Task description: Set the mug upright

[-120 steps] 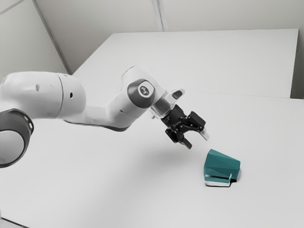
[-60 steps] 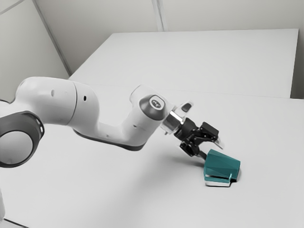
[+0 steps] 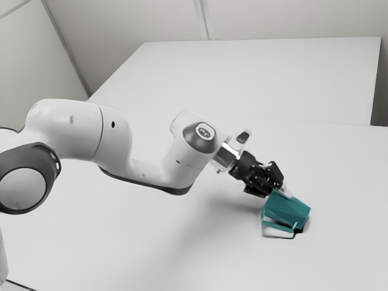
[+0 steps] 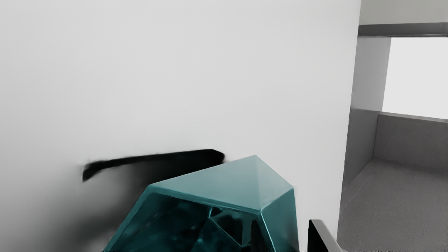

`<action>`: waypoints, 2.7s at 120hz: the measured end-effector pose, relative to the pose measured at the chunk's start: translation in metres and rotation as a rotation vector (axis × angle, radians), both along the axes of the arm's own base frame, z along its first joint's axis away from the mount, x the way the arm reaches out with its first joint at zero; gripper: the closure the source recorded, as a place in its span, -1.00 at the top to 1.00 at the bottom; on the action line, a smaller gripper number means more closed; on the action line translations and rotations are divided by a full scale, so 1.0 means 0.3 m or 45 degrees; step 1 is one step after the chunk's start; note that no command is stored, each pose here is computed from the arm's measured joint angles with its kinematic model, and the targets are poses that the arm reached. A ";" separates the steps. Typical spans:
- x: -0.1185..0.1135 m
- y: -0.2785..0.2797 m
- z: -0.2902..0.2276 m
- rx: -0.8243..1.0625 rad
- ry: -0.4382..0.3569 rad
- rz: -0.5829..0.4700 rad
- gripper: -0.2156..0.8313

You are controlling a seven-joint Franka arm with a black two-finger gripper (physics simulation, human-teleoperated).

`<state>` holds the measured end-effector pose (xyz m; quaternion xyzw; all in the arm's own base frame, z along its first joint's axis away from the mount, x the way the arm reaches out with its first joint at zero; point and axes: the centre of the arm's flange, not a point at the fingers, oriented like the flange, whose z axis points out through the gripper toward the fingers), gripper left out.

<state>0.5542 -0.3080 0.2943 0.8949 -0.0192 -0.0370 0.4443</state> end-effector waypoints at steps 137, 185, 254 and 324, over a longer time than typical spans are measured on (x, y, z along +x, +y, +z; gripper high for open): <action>0.028 0.528 0.578 0.933 -0.340 -0.286 -0.91; 0.087 0.694 0.477 1.131 -0.271 -0.210 -0.91; 0.112 0.755 0.208 1.178 -0.144 -0.140 -0.91; 0.137 0.717 0.528 1.130 -0.275 -0.045 0.41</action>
